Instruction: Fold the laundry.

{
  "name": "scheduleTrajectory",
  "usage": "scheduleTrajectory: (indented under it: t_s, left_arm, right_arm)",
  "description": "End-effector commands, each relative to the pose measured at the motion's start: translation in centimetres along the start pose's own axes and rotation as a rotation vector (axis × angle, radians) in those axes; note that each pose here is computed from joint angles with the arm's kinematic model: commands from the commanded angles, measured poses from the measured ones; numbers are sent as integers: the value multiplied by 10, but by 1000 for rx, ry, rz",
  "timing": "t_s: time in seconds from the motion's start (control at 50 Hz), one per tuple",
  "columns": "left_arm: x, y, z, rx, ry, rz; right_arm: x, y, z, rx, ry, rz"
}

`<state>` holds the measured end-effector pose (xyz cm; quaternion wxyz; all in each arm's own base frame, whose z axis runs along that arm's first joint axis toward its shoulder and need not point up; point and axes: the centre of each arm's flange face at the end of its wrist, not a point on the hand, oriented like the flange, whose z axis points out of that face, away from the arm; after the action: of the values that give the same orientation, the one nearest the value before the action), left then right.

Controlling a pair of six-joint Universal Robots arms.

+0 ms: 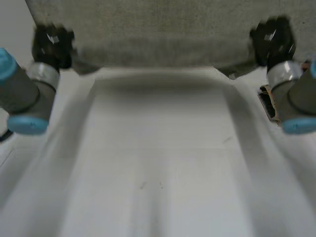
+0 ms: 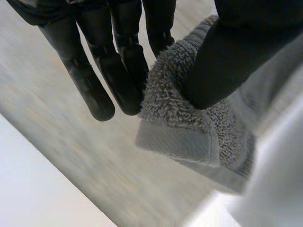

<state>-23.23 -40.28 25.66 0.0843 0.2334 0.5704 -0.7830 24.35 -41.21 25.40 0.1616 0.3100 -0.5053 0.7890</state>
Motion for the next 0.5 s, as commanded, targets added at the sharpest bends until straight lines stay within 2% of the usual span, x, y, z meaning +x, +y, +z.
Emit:
scheduleTrajectory:
  t_s: [0.02,0.1,0.14,0.26,0.28,0.34,0.36,0.42,0.5]
  left_arm:
    - [42,65,-44,-227,135,-12]
    - [51,80,-80,-348,201,-5]
    - [41,67,-101,-393,221,16]
    - [25,60,-159,-592,331,126]
    - [21,60,-179,-678,392,173]
    - [18,55,-206,-798,500,230]
    - [20,53,-221,-856,576,256]
    - [21,50,-224,-872,610,269]
    - [18,47,-194,-741,502,274]
  right_arm:
    - [-53,56,-55,-262,-226,35]
    - [-63,62,-90,-409,-360,48]
    - [-61,58,-104,-467,-414,50]
    - [-23,27,-161,-696,-614,-13]
    - [-18,26,-168,-731,-644,-26]
    - [1,23,-192,-835,-745,-81]
    - [3,23,-196,-846,-769,-93]
    - [4,24,-194,-811,-768,-149]
    - [1,38,-173,-742,-660,-180]
